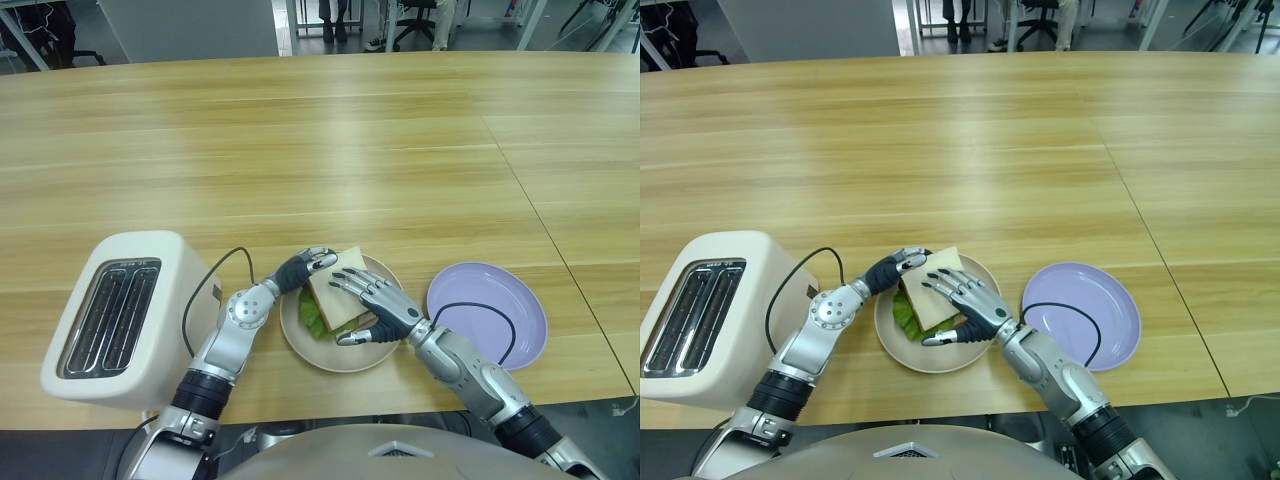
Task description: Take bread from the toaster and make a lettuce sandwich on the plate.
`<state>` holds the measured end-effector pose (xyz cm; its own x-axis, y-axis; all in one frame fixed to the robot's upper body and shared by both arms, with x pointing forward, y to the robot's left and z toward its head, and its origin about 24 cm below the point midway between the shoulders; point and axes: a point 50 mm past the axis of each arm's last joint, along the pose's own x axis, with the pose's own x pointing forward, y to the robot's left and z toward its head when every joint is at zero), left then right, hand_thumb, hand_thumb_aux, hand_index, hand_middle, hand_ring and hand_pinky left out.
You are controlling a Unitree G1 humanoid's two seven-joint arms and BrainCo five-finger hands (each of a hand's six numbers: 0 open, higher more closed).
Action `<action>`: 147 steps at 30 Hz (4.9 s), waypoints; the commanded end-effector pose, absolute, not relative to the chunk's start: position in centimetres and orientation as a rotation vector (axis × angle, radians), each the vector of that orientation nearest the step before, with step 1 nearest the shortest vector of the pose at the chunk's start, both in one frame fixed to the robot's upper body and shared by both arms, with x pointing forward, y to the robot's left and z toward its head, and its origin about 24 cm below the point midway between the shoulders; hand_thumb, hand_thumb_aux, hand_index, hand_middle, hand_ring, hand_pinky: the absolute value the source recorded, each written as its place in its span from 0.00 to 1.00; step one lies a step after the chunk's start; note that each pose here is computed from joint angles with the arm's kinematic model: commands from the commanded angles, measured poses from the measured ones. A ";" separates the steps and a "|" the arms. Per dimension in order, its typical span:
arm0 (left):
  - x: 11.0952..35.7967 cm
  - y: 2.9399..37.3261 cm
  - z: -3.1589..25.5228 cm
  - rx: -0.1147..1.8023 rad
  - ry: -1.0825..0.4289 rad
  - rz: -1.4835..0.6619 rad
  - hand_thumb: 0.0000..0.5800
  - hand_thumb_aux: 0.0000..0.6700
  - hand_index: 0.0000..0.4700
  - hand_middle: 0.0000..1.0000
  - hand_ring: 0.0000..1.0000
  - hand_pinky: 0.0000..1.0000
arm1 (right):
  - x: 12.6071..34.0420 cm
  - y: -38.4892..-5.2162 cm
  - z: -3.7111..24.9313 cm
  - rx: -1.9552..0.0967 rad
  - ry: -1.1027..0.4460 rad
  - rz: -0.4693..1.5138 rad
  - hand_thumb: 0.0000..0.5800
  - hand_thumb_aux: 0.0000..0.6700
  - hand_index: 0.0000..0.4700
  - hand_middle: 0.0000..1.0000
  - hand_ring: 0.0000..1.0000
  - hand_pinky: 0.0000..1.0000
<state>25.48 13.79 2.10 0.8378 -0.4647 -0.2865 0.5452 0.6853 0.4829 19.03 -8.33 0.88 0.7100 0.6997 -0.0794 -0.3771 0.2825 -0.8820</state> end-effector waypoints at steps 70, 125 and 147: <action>7.4 13.8 0.1 0.117 0.400 -0.781 1.00 1.00 0.98 1.00 1.00 1.00 | 11.5 -12.2 -0.5 0.042 0.511 0.944 1.00 1.00 0.98 1.00 1.00 1.00; 28.2 12.2 1.5 0.303 0.166 -0.398 1.00 1.00 0.98 1.00 1.00 1.00 | 29.7 -7.8 0.1 -0.060 0.348 0.451 1.00 1.00 0.98 1.00 1.00 1.00; 21.8 14.1 7.2 0.237 -0.136 -0.248 0.00 0.00 0.00 0.00 0.00 0.00 | 24.4 -11.0 5.3 -0.051 0.080 0.267 0.00 0.00 0.00 0.00 0.00 0.00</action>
